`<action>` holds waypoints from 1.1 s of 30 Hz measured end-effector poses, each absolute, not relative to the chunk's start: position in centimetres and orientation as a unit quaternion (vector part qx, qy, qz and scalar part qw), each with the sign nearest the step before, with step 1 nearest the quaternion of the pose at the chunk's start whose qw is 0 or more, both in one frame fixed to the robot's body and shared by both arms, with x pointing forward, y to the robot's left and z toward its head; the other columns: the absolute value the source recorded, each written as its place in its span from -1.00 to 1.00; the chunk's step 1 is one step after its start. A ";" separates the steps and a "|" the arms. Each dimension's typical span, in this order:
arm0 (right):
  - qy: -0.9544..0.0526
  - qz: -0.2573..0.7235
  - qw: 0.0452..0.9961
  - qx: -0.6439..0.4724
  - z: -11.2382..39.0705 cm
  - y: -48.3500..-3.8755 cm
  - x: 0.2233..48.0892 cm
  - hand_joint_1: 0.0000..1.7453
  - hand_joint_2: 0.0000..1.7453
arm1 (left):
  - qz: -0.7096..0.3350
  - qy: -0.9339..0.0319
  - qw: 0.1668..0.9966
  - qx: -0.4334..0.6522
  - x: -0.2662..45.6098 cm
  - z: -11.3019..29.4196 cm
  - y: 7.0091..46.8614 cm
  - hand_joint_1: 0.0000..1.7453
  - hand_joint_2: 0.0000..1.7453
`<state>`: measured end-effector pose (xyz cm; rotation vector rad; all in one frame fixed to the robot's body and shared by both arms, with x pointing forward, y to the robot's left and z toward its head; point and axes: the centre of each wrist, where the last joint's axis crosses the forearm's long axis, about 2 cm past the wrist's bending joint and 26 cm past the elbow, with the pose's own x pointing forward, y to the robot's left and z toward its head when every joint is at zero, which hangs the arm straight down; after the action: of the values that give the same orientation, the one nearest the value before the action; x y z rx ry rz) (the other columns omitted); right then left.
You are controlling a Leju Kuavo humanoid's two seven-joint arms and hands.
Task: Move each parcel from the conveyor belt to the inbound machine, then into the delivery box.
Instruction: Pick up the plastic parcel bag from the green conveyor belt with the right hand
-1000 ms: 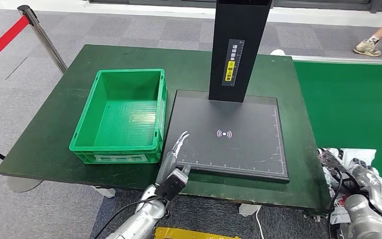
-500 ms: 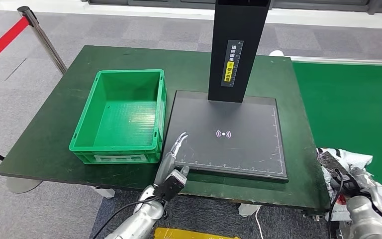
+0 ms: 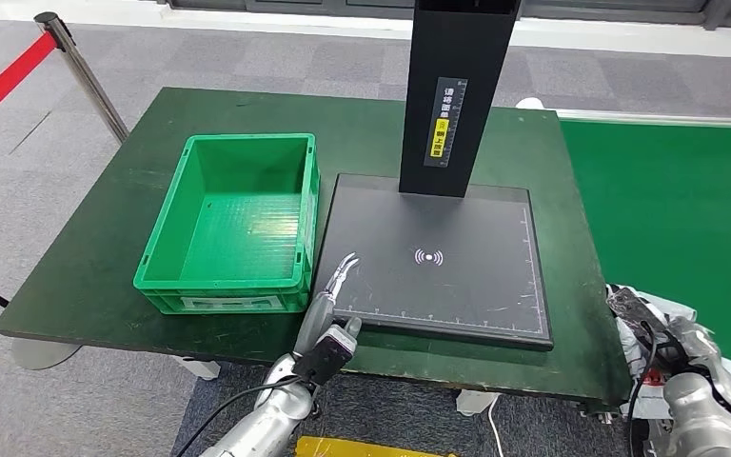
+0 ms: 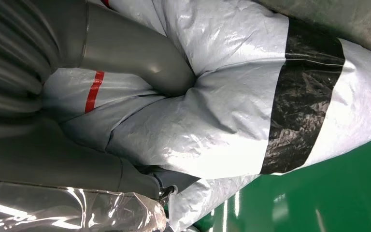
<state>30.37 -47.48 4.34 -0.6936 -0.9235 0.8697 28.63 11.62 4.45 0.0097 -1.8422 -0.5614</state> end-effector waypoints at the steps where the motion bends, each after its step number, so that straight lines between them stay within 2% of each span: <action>1: -0.423 0.398 0.750 -0.317 4.3 -47.5 30.3 1.00 1.00 | -0.239 -0.785 0.571 0.004 28.6 4.4 11.6 -1.00 -1.00; 13: -0.460 0.374 0.735 -0.327 4.1 -47.4 29.0 1.00 1.00 | -0.239 -0.784 0.573 0.006 28.6 4.3 11.7 -1.00 -1.00; 33: -0.519 0.370 0.665 -0.387 7.3 -44.7 27.7 1.00 1.00 | -0.241 -0.784 0.572 0.010 28.6 4.3 11.8 -1.00 -1.00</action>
<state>27.75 -44.66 7.25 -0.8749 -1.1730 0.8365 28.59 11.84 4.30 0.0236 -1.8380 -0.5659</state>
